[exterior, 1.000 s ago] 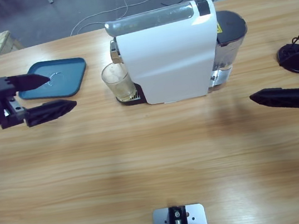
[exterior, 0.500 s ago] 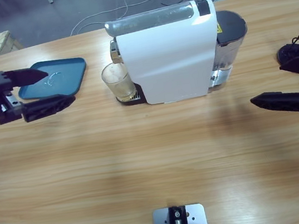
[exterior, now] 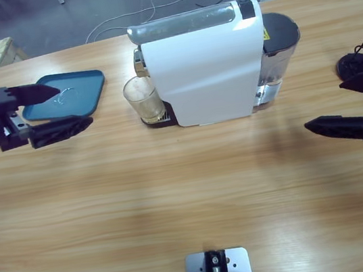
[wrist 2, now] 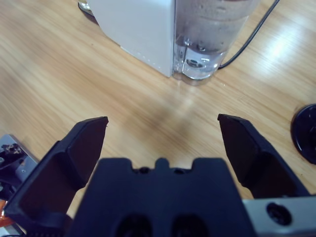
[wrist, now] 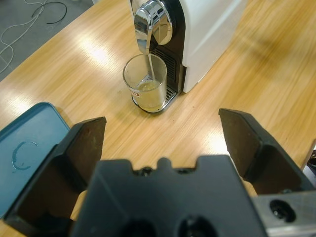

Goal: Pour coffee

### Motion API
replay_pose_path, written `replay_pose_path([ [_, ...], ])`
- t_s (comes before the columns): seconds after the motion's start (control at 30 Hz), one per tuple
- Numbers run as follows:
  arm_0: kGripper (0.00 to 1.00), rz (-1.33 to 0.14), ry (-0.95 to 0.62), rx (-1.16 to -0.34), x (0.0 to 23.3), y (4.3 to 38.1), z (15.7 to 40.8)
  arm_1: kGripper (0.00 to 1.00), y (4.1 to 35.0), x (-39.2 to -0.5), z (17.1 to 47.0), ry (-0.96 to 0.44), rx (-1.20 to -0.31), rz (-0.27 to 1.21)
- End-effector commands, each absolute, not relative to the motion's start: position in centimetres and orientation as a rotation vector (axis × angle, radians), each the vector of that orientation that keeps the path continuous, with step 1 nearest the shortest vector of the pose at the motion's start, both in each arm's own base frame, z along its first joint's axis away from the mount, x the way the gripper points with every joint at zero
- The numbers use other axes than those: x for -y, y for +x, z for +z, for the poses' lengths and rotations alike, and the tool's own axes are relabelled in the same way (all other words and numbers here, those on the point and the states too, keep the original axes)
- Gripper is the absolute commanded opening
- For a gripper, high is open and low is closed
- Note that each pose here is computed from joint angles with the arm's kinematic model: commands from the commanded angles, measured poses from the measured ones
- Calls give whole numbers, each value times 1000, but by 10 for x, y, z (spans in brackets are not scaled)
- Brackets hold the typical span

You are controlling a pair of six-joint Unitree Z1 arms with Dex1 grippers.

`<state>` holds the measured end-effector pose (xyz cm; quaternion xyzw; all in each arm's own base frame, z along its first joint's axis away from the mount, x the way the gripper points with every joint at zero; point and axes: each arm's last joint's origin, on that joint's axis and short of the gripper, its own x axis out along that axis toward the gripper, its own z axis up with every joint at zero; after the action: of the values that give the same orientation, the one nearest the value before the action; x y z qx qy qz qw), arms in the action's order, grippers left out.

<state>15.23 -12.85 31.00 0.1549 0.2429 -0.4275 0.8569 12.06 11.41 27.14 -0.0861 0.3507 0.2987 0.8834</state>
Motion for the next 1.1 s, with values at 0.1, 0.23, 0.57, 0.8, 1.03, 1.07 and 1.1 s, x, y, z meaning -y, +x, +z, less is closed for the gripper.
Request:
replay_pose_path([
  [0.1,982,-904,336,-567,131,153,296,1000,115,-111,262,-174,-736,633],
  [0.23,982,-904,337,-569,131,153,295,1000,114,-111,262,-174,-737,633],
  [0.57,982,-913,368,-503,127,157,297,1000,116,-113,258,-179,-754,638],
  [0.8,982,-968,426,-453,143,206,270,1000,118,-116,255,-184,-774,643],
  [1.03,982,-1025,429,-497,158,227,233,1000,121,-119,252,-193,-792,641],
  [1.07,982,-1033,426,-501,161,231,228,1000,121,-119,252,-192,-795,644],
  [1.1,982,-1043,422,-502,164,234,223,1000,121,-119,252,-191,-796,646],
])
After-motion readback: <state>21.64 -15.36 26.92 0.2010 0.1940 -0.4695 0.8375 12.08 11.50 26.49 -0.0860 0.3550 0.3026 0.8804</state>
